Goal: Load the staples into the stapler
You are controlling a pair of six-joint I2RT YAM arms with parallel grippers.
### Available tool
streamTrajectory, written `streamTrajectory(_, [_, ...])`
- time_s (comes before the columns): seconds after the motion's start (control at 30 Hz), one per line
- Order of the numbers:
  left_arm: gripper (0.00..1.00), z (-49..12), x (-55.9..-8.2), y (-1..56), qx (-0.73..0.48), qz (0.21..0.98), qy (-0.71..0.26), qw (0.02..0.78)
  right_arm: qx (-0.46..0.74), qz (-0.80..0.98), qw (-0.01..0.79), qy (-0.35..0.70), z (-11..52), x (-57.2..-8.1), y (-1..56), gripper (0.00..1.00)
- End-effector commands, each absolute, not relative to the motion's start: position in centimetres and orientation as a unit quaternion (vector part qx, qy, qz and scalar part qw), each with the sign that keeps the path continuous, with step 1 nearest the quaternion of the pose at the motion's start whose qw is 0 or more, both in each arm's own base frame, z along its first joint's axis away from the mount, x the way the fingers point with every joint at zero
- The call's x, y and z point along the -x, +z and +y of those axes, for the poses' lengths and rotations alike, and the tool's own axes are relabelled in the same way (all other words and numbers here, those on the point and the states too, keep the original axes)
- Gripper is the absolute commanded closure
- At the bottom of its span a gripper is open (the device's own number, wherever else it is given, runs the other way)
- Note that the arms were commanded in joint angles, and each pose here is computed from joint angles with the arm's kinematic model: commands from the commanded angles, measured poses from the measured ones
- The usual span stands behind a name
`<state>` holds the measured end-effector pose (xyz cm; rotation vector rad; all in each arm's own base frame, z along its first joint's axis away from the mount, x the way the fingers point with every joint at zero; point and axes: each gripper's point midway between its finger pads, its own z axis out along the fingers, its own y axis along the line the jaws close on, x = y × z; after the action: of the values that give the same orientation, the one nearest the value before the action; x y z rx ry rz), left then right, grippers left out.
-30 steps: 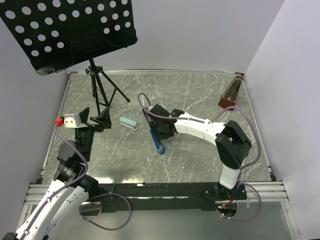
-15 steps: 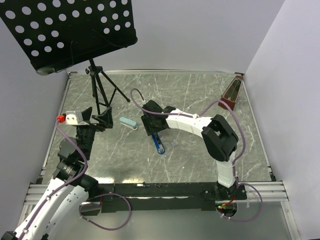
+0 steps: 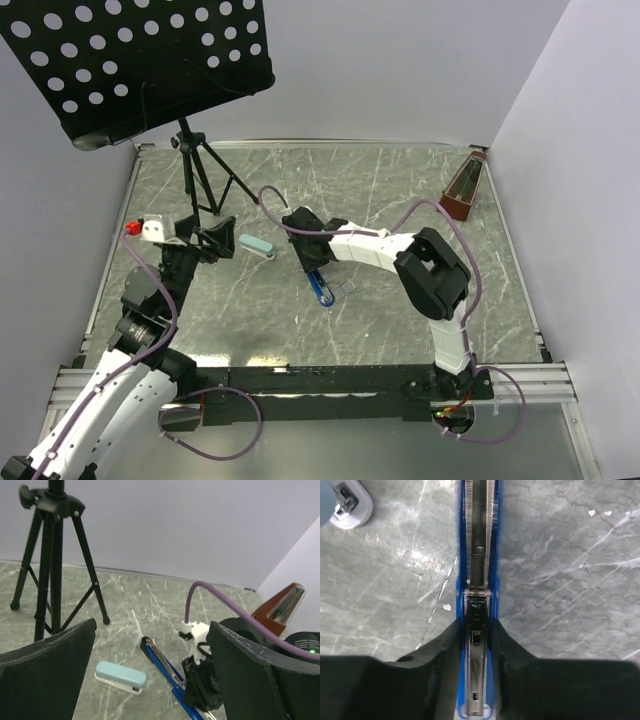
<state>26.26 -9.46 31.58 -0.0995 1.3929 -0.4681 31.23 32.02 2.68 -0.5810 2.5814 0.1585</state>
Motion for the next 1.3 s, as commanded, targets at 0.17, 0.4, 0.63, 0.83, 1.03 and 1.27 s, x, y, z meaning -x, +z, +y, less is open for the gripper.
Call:
streamTrajectory(0.17, [0.01, -11.1, -27.2, 30.6, 0.077, 0.693, -0.250, 0.672, 0.263, 0.927, 0.258, 0.076, 30.2, -29.1, 3.5, 0.94])
streamTrajectory(0.4, [0.01, -12.6, -26.6, 24.2, 0.167, 0.730, -0.321, 0.580, 0.294, 0.913, 0.263, 0.102, 28.6, -26.4, 4.0, 1.00])
streamTrajectory(0.63, [0.01, -13.8, -26.4, 19.4, 0.202, 0.753, -0.346, 0.522, 0.355, 0.883, 0.263, 0.161, 29.3, -23.1, 4.3, 1.00])
streamTrajectory(0.83, [0.01, -14.9, -26.7, 15.5, 0.228, 0.770, -0.361, 0.475, 0.415, 0.840, 0.283, 0.206, 31.1, -21.1, 4.6, 1.00])
streamTrajectory(1.03, [0.01, -14.1, -26.7, 12.1, 0.284, 0.774, -0.345, 0.450, 0.493, 0.786, 0.288, 0.239, 32.8, -19.6, 4.8, 1.00])
streamTrajectory(1.27, [0.01, -10.8, -25.8, 13.1, 0.340, 0.727, -0.332, 0.496, 0.526, 0.784, 0.254, 0.211, 33.2, -19.6, 3.4, 0.84])
